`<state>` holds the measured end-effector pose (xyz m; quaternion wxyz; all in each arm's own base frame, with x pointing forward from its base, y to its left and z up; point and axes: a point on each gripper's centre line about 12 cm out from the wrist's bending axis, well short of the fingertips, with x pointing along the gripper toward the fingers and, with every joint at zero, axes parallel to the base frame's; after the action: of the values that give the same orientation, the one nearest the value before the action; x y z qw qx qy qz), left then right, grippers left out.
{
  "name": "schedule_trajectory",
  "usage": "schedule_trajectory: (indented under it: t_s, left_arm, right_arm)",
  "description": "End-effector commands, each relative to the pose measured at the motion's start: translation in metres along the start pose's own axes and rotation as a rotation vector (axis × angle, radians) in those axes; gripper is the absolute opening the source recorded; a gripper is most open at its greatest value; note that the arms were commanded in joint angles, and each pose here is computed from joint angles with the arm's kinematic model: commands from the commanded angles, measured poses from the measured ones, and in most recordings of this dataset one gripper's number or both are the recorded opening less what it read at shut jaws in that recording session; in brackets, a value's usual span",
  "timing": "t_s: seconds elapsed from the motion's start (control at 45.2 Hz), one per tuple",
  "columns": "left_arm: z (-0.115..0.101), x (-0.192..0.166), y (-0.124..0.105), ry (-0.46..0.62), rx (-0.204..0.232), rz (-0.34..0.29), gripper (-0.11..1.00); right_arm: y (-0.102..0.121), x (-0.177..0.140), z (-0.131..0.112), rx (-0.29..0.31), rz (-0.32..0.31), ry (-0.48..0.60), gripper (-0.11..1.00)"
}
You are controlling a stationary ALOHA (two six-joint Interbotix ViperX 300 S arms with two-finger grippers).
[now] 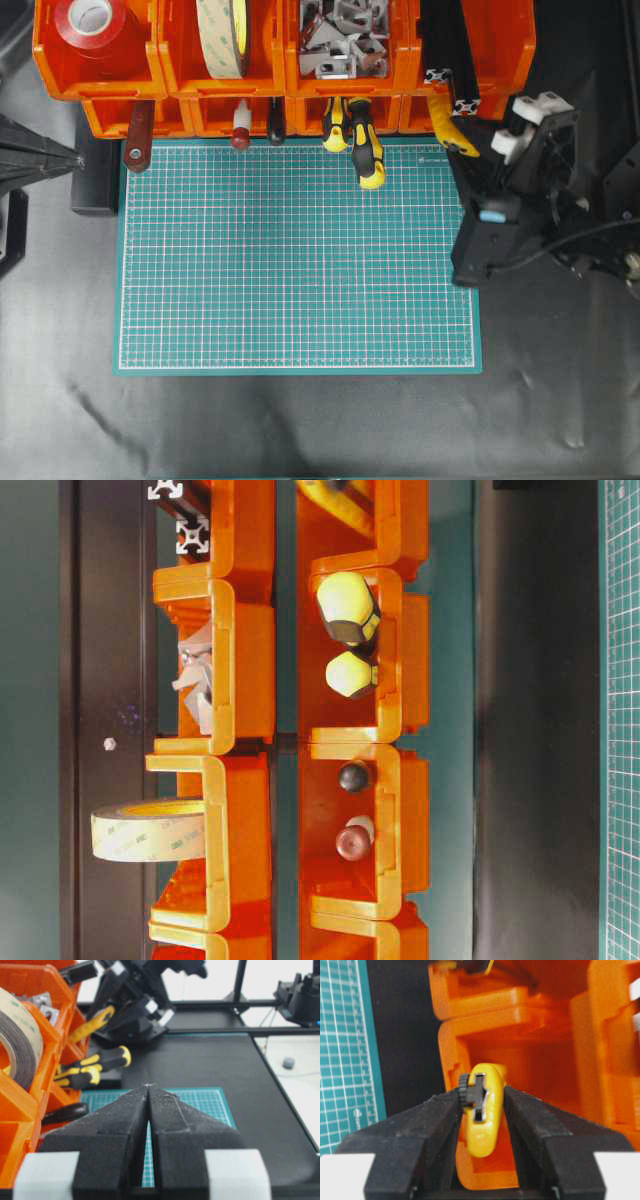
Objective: Pick cutter from container rack with right arm.
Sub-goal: 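Close the right gripper on the yellow cutter's body, then pull the cutter out of the rack and carry it over the mat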
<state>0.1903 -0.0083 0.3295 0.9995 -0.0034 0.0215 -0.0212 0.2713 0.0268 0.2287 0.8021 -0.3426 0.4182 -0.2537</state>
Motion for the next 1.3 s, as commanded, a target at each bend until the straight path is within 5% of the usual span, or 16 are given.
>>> schedule_trajectory:
  t_s: [0.0,0.287,0.619,0.774,0.995,1.282]
  left_arm:
    - [0.006,-0.001,0.001,-0.018,-0.002,0.003,0.0]
    - [0.007,-0.007,0.001,-0.012,-0.002,0.006,0.0]
    - [0.009,-0.012,0.0,-0.015,-0.003,0.002,0.0]
    - [0.012,-0.014,0.0,-0.028,-0.003,0.002,0.0]
    - [0.016,-0.018,0.0,-0.049,-0.014,0.001,0.0]
    - [0.022,-0.021,0.0,-0.08,-0.025,-0.003,0.0]
  right_arm:
    - [-0.011,-0.02,0.018,0.043,-0.017,-0.044,0.27]
    - [-0.018,-0.081,0.056,0.067,-0.016,-0.145,0.27]
    - [0.014,-0.153,0.107,-0.135,0.005,-0.25,0.27]
    - [0.037,-0.167,0.124,-0.171,0.038,-0.297,0.27]
    - [0.082,-0.147,0.129,-0.24,0.177,-0.362,0.27]
    - [0.137,-0.061,0.127,-0.352,0.349,-0.398,0.27]
